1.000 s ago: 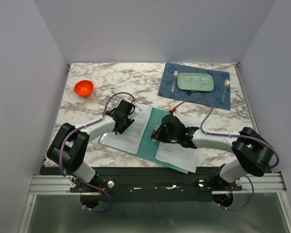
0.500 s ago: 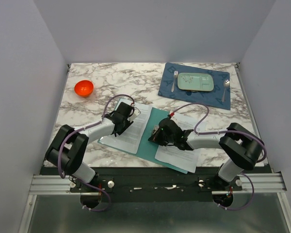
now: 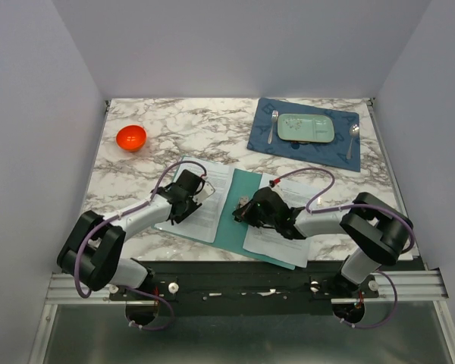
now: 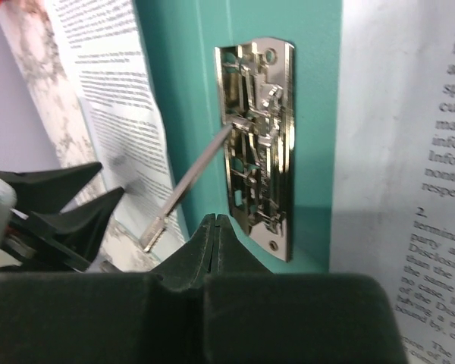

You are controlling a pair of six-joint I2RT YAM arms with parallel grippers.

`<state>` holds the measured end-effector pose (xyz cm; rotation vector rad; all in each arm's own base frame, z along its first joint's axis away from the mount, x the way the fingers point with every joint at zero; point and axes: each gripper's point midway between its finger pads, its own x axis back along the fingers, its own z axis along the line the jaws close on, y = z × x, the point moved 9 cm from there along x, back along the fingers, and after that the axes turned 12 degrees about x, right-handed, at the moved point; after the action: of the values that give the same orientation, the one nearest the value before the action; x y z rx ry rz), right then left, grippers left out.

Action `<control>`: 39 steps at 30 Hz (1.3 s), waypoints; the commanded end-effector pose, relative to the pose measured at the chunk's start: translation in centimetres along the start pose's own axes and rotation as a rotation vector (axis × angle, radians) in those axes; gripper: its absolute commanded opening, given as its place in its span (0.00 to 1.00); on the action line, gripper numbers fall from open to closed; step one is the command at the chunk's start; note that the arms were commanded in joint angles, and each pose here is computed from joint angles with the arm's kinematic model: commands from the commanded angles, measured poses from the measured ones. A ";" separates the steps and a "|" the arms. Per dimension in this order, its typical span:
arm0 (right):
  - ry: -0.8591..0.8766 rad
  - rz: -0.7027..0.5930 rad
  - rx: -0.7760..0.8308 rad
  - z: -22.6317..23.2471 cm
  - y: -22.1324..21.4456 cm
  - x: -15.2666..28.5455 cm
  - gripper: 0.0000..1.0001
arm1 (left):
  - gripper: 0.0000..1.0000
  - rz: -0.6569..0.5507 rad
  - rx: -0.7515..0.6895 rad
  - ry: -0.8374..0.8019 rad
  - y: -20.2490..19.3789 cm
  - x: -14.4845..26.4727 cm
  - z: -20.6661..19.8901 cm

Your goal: Put the files into the folder

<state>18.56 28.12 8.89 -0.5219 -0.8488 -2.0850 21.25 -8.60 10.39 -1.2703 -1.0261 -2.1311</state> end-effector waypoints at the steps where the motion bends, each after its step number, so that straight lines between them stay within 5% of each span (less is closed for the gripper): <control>1: 0.057 -0.067 -0.045 1.0 1.2 -0.3 0.00 | 0.50 0.055 -0.057 -0.078 -1.8 0.7 -0.6; 27: 0.028 -0.175 -0.022 2.1 9.3 -0.1 0.02 | 0.50 0.015 -0.101 -0.107 -2.5 2.9 -0.3; 35: -0.228 -0.224 0.089 1.1 12.0 6.4 0.60 | 0.61 -0.136 -0.051 -0.092 1.2 8.7 1.7; 39: -0.453 -0.216 0.045 -3.3 11.5 10.8 0.79 | 0.64 -0.193 0.007 -0.128 3.1 10.1 1.8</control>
<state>24.76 20.78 20.05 -0.5245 -1.0540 -2.2871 19.81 -8.35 19.31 -1.3184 -1.1607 -2.2565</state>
